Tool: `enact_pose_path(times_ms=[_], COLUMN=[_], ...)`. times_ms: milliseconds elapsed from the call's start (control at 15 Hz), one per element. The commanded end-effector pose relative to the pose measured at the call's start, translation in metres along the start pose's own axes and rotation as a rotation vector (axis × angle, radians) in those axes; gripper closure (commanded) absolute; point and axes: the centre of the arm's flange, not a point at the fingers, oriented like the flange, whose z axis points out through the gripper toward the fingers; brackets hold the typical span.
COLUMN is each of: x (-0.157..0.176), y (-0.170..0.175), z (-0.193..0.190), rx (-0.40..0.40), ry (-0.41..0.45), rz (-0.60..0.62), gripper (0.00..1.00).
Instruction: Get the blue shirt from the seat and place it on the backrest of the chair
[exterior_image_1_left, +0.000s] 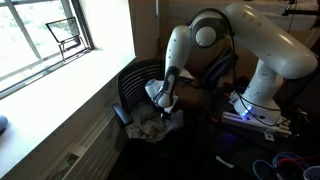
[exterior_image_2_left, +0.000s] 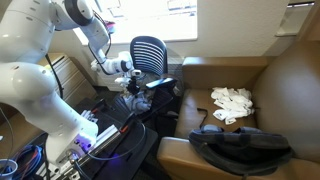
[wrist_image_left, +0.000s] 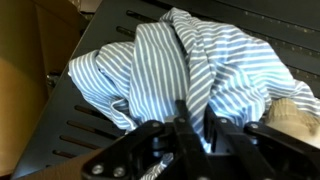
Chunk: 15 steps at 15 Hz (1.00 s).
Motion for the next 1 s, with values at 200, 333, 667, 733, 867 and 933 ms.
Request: enact_pose_path(times_ms=[200, 333, 667, 733, 867, 933], x=[-0.002, -0.033, -0.070, -0.080, -0.101, -0.113], y=[0.014, 0.029, 0.051, 0.055, 0.065, 0.071], z=[-0.026, -0.070, -0.133, -0.145, -0.169, -0.180], rx=[0.114, 0.143, 0.232, 0.271, 0.338, 0.341], ry=[-0.020, 0.112, 0.367, 0.406, 0.478, 0.482], rz=[0.021, 0.082, 0.254, 0.286, 0.359, 0.373], gripper=[0.99, 0.99, 0.99, 0.99, 0.99, 0.99])
